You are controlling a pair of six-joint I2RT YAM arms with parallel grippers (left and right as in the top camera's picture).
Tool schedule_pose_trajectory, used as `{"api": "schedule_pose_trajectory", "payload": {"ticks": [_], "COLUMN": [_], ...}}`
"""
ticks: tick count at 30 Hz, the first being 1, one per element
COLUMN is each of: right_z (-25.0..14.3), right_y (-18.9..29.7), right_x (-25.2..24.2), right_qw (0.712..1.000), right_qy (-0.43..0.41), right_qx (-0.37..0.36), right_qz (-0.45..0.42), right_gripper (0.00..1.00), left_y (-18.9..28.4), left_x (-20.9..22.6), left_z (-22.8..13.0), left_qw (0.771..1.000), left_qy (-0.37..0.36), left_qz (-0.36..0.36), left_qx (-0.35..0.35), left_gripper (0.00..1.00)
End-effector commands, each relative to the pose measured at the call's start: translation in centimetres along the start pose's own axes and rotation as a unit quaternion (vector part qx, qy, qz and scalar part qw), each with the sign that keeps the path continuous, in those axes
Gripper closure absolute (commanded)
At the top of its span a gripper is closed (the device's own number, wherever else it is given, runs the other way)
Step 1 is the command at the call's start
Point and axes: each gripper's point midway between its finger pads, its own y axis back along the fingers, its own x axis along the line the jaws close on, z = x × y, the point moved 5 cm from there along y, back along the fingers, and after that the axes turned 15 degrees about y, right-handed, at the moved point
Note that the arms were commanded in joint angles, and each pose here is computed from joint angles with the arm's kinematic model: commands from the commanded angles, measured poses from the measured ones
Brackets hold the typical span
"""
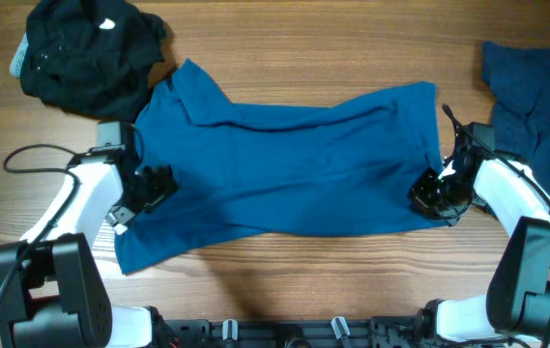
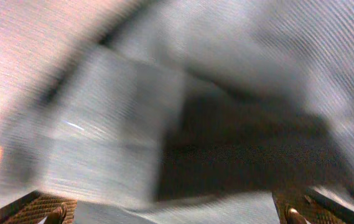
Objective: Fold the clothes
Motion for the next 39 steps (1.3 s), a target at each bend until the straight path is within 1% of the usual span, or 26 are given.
{"api": "schedule_pose_trajectory", "payload": {"ticks": [1,4,8,9,12,13,14,15,16,17,18,21,25,28,31,33,35,39], "right_z": [1.0,1.5,2.0,2.1,2.1,2.1,1.9,1.7,1.7,1.7,1.9,2.4,5.3,7.5,9.3,10.4,11.3,12.8], "right_y": [0.8,1.8,4.0,5.0,7.8,8.6,9.6,10.8,11.4,12.3,13.3,15.5,18.1,18.8,18.0,16.9,16.0,14.5], "right_x": [-0.2,0.3,1.7,2.5,5.2,6.0,7.1,8.2,8.7,9.4,10.4,12.8,14.2,15.0,15.6,15.9,15.9,15.4], "right_qw": [1.0,0.999,0.997,0.994,0.981,0.975,0.968,0.958,0.954,0.949,0.943,0.932,0.937,0.94,0.942,0.944,0.945,0.95], "right_qy": [0.021,0.025,0.057,0.074,0.13,0.147,0.168,0.19,0.2,0.213,0.231,0.26,0.244,0.237,0.245,0.243,0.241,0.224], "right_qx": [-0.014,-0.026,-0.05,-0.059,-0.082,-0.089,-0.099,-0.113,-0.122,-0.135,-0.15,-0.176,-0.221,-0.219,-0.207,-0.199,-0.198,-0.195], "right_qz": [-0.015,-0.007,0.026,0.048,0.117,0.137,0.161,0.181,0.185,0.187,0.186,0.179,0.117,0.106,0.1,0.098,0.094,0.091], "right_gripper": [0.92,0.92,0.92,0.92,0.88,0.85,0.81,0.67,0.37,0.03,0.0,0.01,0.0,0.01,0.0,0.0,0.01,0.0], "left_y": [0.4,1.2,4.2,5.3,9.2,10.1,11.3,12.5,13.6,14.6,15.4,17.2,19.0,19.0,16.7,14.4,12.1,8.4], "left_x": [1.3,1.4,0.5,0.2,-1.5,-1.9,-2.5,-3.0,-3.5,-4.0,-4.4,-6.0,-9.8,-12.8,-15.8,-17.5,-19.1,-21.6], "left_z": [2.0,2.5,3.1,3.2,2.7,2.4,2.1,1.6,1.2,0.8,0.4,-0.8,-2.2,-1.6,0.5,1.5,2.2,2.5], "left_qw": [0.999,0.998,0.995,0.994,0.983,0.979,0.973,0.965,0.958,0.95,0.944,0.937,0.928,0.934,0.946,0.95,0.95,0.938], "left_qy": [0.047,0.062,0.049,0.048,0.032,0.026,0.017,0.006,-0.005,-0.016,-0.028,-0.058,-0.11,-0.113,-0.09,-0.081,-0.08,-0.088], "left_qz": [0.002,-0.02,-0.061,-0.076,-0.164,-0.187,-0.217,-0.249,-0.276,-0.299,-0.316,-0.335,-0.349,-0.335,-0.31,-0.302,-0.301,-0.322], "left_qx": [-0.014,-0.019,-0.058,-0.069,-0.08,-0.08,-0.08,-0.081,-0.083,-0.085,-0.086,-0.085,-0.07,-0.059,-0.029,-0.002,0.028,0.089], "left_gripper": [0.0,0.0,0.0,0.0,0.0,0.0,0.0,0.0,0.0,0.02,0.03,0.03,0.01,0.01,0.01,0.01,0.0,0.01]}}
